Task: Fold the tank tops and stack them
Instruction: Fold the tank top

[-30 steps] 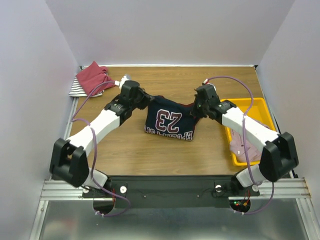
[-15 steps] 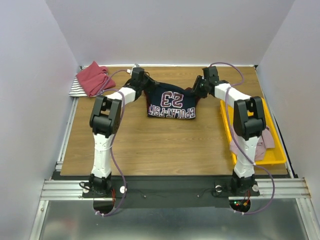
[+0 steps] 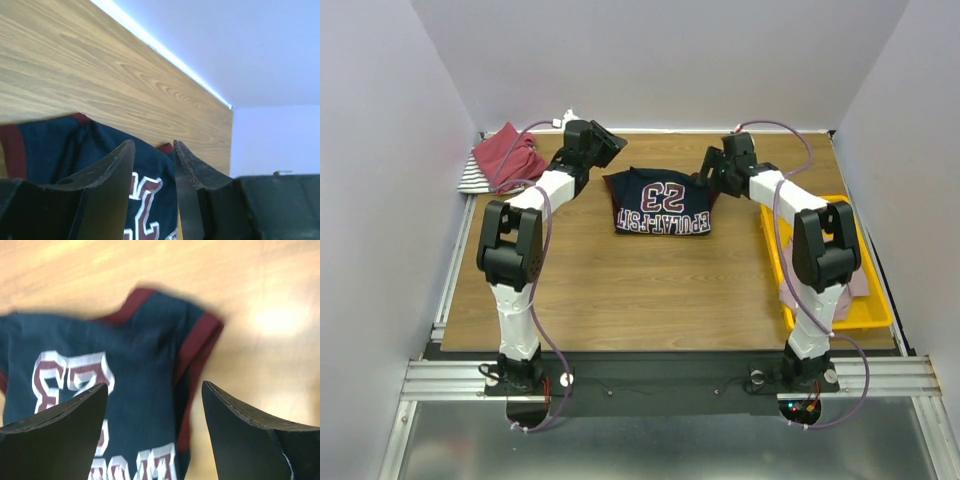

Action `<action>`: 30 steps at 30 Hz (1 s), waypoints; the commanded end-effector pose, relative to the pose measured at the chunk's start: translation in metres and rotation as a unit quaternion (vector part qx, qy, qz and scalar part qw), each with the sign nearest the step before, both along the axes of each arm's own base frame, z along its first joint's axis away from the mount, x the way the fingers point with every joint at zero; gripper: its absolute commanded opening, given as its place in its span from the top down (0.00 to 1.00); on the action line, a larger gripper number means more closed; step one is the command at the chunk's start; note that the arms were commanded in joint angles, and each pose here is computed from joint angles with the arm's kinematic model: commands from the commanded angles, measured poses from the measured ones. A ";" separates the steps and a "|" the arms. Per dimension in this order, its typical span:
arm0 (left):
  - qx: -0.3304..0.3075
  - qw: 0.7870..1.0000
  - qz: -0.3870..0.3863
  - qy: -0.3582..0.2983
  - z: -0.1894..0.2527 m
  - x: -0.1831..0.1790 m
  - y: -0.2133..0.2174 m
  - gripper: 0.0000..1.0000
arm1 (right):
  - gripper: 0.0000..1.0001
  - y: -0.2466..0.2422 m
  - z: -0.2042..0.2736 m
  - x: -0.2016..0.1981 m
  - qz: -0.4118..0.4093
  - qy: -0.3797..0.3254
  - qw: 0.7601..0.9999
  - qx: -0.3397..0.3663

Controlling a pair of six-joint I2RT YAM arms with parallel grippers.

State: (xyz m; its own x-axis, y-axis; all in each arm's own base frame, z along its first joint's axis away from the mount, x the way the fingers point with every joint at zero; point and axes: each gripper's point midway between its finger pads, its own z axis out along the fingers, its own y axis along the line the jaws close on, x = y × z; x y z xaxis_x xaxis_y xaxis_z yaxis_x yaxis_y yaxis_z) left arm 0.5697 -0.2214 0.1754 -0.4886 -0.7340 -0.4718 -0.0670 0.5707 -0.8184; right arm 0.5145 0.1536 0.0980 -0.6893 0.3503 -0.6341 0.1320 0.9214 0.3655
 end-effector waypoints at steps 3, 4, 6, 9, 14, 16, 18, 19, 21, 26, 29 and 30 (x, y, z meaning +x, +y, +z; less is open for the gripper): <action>0.044 0.999 0.019 0.017 0.003 -0.047 -0.003 0.63 | 0.18 0.017 0.001 -0.039 -0.009 -0.013 0.998 -0.064; 0.048 0.998 0.008 0.031 -0.011 -0.059 -0.013 0.65 | 0.18 0.023 -0.004 -0.044 0.002 -0.008 0.998 -0.058; 0.046 0.998 -0.003 0.047 -0.026 -0.070 -0.028 0.72 | 0.20 0.024 -0.017 -0.047 0.006 0.003 0.998 -0.062; 0.050 0.996 -0.027 0.075 -0.057 -0.080 -0.047 0.80 | 0.27 0.029 -0.037 -0.057 0.018 0.028 0.997 -0.064; 0.070 0.989 -0.024 0.129 -0.098 -0.106 -0.050 0.82 | 0.35 0.048 -0.050 -0.094 0.045 0.043 0.995 -0.082; 0.083 0.986 0.000 0.141 -0.109 -0.115 -0.036 0.82 | 0.36 0.065 -0.053 -0.118 0.066 0.051 0.993 -0.077; 0.090 0.985 0.013 0.145 -0.106 -0.119 -0.025 0.81 | 0.37 0.080 -0.054 -0.135 0.077 0.056 0.993 -0.068; 0.098 0.984 0.016 0.151 -0.108 -0.124 -0.019 0.81 | 0.37 0.095 -0.055 -0.155 0.097 0.058 0.991 -0.066; 0.104 0.982 0.022 0.157 -0.109 -0.127 -0.010 0.81 | 0.38 0.123 -0.049 -0.180 0.114 0.056 0.991 -0.043; 0.117 0.983 0.015 0.144 -0.100 -0.127 0.001 0.78 | 0.35 0.179 -0.031 -0.225 0.147 0.044 0.988 0.022; 0.133 0.982 -0.001 0.137 -0.095 -0.120 0.000 0.78 | 0.31 0.181 -0.013 -0.219 0.135 0.020 0.990 0.028; 0.135 0.981 -0.010 0.135 -0.096 -0.118 -0.002 0.76 | 0.27 0.179 0.002 -0.215 0.131 0.000 0.991 0.030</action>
State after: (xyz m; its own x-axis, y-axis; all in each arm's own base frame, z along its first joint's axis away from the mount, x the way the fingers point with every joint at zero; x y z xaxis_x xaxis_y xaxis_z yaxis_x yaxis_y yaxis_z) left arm 0.4418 -0.2213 0.0554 -0.6326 -0.6353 -0.4429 -0.3203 0.7353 -0.5973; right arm 0.2750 0.3278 0.0487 -0.8395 0.0581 -0.5402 -0.1475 0.9326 0.3295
